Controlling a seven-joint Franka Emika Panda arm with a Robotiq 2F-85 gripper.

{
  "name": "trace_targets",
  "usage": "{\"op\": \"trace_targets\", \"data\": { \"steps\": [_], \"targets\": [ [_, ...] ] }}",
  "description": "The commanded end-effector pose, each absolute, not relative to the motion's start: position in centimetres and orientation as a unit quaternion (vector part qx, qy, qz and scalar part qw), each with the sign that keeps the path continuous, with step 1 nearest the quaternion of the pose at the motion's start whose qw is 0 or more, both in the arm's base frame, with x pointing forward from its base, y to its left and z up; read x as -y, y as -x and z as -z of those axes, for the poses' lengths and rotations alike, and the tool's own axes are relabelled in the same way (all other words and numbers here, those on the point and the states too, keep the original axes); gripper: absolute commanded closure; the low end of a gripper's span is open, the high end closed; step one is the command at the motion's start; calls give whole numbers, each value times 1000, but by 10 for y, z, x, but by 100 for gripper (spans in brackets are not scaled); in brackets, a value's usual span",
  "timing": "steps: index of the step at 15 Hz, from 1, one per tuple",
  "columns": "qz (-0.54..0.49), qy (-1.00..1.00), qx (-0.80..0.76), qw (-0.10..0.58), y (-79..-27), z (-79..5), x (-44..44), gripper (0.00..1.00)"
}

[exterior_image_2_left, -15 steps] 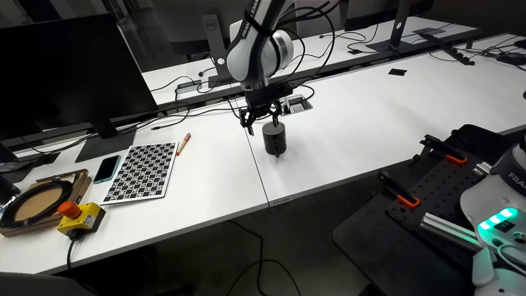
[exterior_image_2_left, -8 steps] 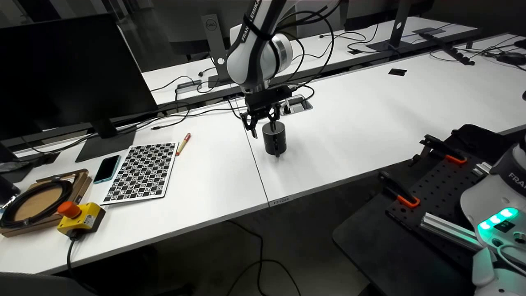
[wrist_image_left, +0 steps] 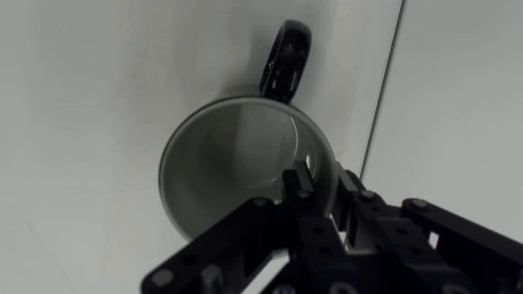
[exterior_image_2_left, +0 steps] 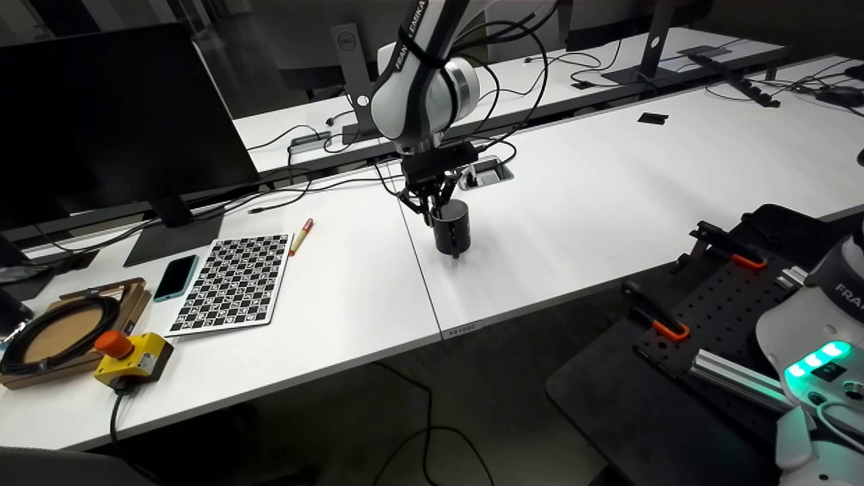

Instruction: Place the black mug on its side

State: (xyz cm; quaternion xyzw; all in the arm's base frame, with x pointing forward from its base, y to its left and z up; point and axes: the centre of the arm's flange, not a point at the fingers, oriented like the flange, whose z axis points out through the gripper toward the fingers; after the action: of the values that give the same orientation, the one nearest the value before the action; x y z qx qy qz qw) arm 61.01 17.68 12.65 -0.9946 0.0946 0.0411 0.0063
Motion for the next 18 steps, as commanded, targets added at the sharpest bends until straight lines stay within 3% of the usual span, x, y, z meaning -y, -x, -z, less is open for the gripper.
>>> {"op": "trace_targets", "data": {
  "steps": [1, 10, 18],
  "targets": [
    [-52, 993, -107, 15, -618, -124, -179, 100],
    [-61, 988, -131, 46, -622, -124, -157, 98],
    [-92, 977, -95, 165, -628, -115, -132, 98]
  ]
}}
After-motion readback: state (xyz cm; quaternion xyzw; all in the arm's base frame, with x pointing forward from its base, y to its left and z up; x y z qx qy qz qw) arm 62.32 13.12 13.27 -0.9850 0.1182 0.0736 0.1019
